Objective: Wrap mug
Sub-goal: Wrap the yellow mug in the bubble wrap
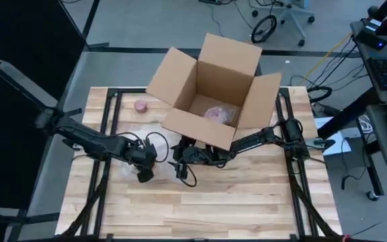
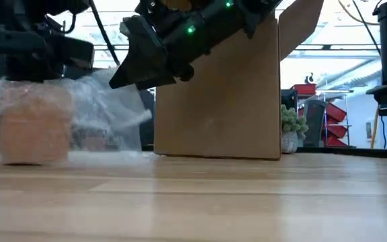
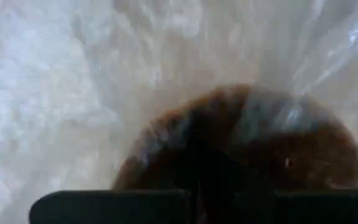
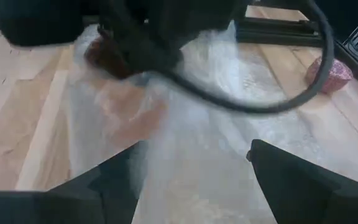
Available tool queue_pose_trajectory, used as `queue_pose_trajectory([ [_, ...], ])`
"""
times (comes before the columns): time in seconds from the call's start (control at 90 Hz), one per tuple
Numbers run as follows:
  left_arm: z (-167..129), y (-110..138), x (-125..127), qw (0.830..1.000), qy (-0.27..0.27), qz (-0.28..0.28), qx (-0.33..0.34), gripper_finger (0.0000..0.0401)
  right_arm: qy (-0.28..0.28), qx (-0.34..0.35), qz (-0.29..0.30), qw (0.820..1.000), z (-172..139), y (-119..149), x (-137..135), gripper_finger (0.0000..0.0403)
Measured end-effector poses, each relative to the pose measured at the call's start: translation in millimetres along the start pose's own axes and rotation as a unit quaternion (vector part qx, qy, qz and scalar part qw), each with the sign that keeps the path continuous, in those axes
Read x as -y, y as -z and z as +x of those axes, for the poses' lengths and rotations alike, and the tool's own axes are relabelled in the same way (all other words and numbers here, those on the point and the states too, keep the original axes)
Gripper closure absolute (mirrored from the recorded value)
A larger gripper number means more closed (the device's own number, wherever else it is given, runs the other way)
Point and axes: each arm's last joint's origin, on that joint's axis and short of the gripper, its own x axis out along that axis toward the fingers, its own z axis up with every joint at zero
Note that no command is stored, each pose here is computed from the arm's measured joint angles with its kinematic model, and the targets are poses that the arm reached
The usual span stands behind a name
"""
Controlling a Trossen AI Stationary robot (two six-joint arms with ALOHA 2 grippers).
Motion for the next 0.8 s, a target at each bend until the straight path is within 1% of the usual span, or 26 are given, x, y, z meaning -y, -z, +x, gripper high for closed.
queue_pose_trajectory([
  [0.122,8,-4,4,1.0,0.006,0.004,0.002,0.0401,-0.012,-0.006,0.006,1.0,0,1,-1,0.0133],
  [0.344,18,-7,8,1.0,0.001,0.012,-0.004,0.0401,-0.013,-0.012,0.004,1.0,1,3,-1,0.0133],
  [0.433,20,-10,10,1.0,0.009,0.011,0.006,0.0401,-0.014,-0.012,0.004,1.0,1,3,-1,0.0133],
  [0.611,20,-13,12,1.0,0.021,0.007,0.019,0.0401,-0.015,-0.016,0.003,1.0,1,4,-1,0.0133],
  [0.8,14,-19,18,0.999,0.032,0.005,0.023,0.0401,-0.015,-0.022,-0.005,1.0,1,5,-1,0.0133],
])
